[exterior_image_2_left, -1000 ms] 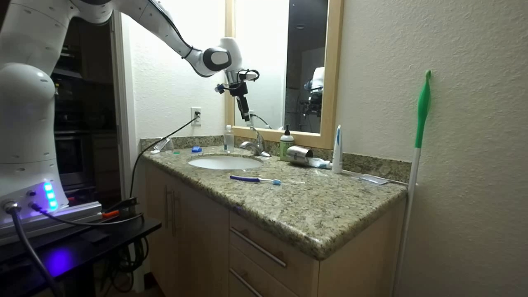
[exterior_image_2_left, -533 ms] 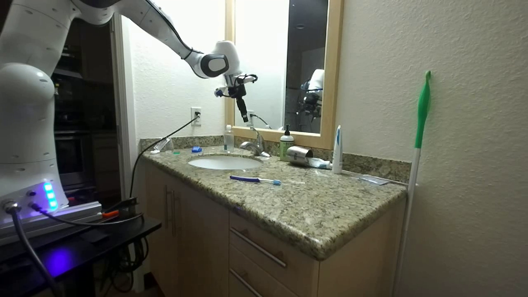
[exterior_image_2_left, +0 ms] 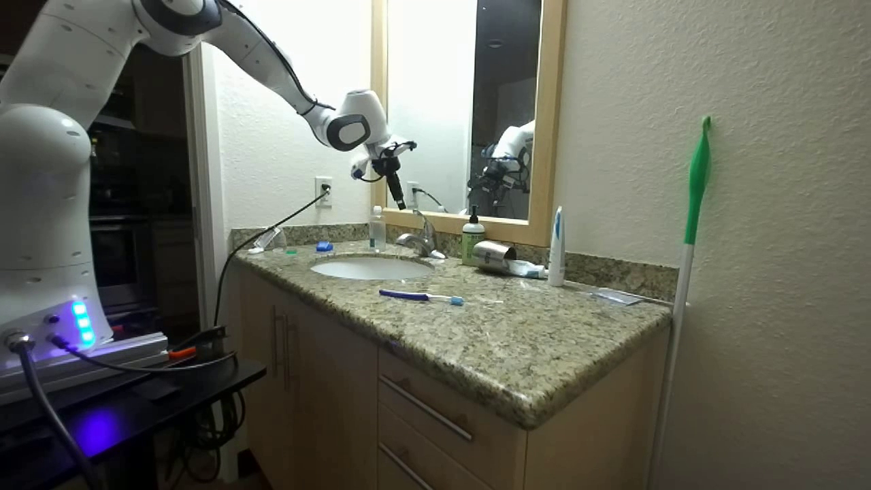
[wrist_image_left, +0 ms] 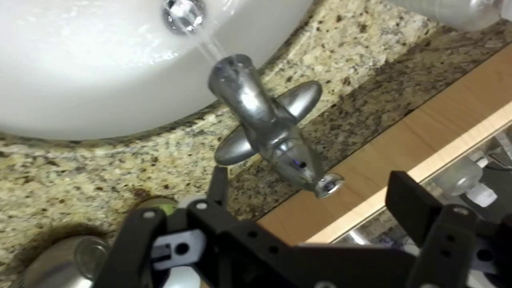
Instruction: Open the faucet, take the toothbrush and put it on the table, pick it and put it back in the cup, then close the faucet
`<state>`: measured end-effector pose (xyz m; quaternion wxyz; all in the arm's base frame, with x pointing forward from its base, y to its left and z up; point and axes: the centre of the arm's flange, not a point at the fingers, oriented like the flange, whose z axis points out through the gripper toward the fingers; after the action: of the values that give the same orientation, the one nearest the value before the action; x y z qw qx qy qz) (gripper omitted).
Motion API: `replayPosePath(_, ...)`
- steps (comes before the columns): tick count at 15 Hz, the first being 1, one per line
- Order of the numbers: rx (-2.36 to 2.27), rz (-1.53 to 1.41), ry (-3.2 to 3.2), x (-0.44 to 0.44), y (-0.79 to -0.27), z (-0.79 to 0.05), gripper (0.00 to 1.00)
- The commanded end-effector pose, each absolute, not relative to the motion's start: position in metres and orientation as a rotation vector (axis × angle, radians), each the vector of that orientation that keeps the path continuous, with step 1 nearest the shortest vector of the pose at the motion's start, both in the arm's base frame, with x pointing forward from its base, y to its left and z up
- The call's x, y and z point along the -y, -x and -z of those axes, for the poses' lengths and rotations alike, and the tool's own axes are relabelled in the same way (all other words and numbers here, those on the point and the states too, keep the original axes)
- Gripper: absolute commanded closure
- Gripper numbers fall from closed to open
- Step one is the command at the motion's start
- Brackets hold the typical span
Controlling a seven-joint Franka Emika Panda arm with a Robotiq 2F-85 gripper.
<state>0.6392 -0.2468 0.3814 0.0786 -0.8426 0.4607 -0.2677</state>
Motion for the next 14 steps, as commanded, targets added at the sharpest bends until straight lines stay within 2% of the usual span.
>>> replayPosePath(1,-1.474,0.988,2.396,0.24,-0.684,-0.365,0.0)
replayPosePath(2,-1.516,1.018,2.366,0.241,-0.688,-0.363,0.0)
replayPosePath(3,-1.446,0.947,2.415,0.234,-0.666,-0.368,0.0)
replayPosePath(9,-1.644,0.982,2.449,0.272,-0.678,-0.36,0.0)
replayPosePath(14,-1.673,0.977,2.456,0.284,-0.663,-0.358,0.0)
